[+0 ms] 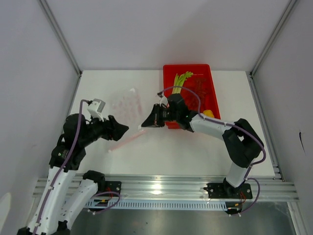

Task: Place the food in the zip-top bag and seal the zipper
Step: Pick up the zipper food storage bag at the center of the board.

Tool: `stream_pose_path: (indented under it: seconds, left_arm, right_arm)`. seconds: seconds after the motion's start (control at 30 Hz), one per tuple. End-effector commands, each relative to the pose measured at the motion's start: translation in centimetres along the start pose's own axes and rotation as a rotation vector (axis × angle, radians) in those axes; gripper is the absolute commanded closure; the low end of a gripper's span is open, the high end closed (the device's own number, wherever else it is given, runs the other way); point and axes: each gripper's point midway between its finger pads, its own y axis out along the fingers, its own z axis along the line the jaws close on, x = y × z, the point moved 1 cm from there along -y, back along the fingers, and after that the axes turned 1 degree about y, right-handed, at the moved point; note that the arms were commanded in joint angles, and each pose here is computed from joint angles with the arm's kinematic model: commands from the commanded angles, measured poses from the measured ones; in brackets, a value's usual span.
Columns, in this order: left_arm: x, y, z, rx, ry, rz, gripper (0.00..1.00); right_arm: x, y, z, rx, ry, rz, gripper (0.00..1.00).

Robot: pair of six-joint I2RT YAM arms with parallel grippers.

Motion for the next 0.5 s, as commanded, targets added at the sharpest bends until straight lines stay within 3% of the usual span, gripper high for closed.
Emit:
stream_pose_path:
  seconds: [0.0,0.2,0.47]
  left_arm:
    - [0.3,0.4,-0.7,0.019,0.111,0.023,0.22]
    - [-0.3,1.5,0.3,0.187,0.229,0.07,0.22]
    - [-1.1,4.6,2.2,0.38,0.343,0.1,0.23]
  right_arm:
    - [2.2,-2.2,1.3,0.032,0.054,0.034,1.0]
    - [5.6,-3.5,2.0,0.068,0.105,0.025,1.0]
    - [6.7,-4.8,2.6,0.141,0.167,0.036,1.0]
